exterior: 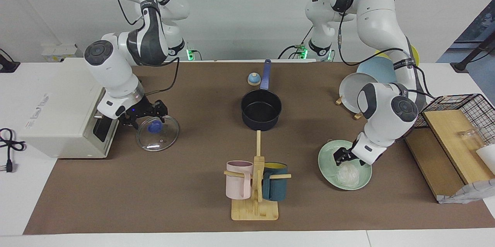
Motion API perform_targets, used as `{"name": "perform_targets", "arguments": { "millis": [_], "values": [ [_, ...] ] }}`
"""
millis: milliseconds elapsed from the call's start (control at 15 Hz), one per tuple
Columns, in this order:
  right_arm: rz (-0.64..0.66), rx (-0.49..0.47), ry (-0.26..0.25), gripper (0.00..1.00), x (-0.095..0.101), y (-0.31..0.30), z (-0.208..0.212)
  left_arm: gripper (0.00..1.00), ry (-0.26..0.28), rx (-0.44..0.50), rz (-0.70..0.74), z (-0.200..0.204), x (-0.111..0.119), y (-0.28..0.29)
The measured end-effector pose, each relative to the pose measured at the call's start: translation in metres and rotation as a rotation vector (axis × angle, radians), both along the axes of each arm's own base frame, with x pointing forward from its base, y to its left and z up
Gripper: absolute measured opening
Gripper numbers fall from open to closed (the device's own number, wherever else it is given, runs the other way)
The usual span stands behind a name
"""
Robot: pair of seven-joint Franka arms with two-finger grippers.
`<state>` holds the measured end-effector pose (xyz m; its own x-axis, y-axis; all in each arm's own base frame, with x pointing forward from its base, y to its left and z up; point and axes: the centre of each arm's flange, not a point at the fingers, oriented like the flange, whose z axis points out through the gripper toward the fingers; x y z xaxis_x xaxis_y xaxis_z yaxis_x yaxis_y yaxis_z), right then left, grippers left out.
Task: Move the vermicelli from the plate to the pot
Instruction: 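Grasp the vermicelli with the left gripper while the right gripper grasps the lid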
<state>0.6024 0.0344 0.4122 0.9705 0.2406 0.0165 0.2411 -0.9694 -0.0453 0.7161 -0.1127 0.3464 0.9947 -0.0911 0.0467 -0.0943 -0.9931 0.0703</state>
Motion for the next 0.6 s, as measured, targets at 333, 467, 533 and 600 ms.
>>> {"name": "perform_targets", "arguments": {
  "millis": [333,467,533,600],
  "values": [
    [0.127,-0.004,-0.006,1.00,-0.016,0.004,-0.041,0.96,0.015,0.004,-0.024,-0.008,-0.004,-0.002],
    [0.145,-0.007,-0.019,1.00,-0.025,0.001,-0.056,0.93,0.023,0.008,-0.029,-0.016,-0.007,-0.004],
    [0.146,-0.008,-0.022,1.00,-0.029,0.000,-0.062,0.93,0.025,0.009,-0.030,-0.019,-0.008,-0.005],
    [0.145,-0.009,-0.023,1.00,-0.032,-0.002,-0.066,0.89,0.025,0.010,-0.031,-0.020,-0.008,-0.005]
  ]
}}
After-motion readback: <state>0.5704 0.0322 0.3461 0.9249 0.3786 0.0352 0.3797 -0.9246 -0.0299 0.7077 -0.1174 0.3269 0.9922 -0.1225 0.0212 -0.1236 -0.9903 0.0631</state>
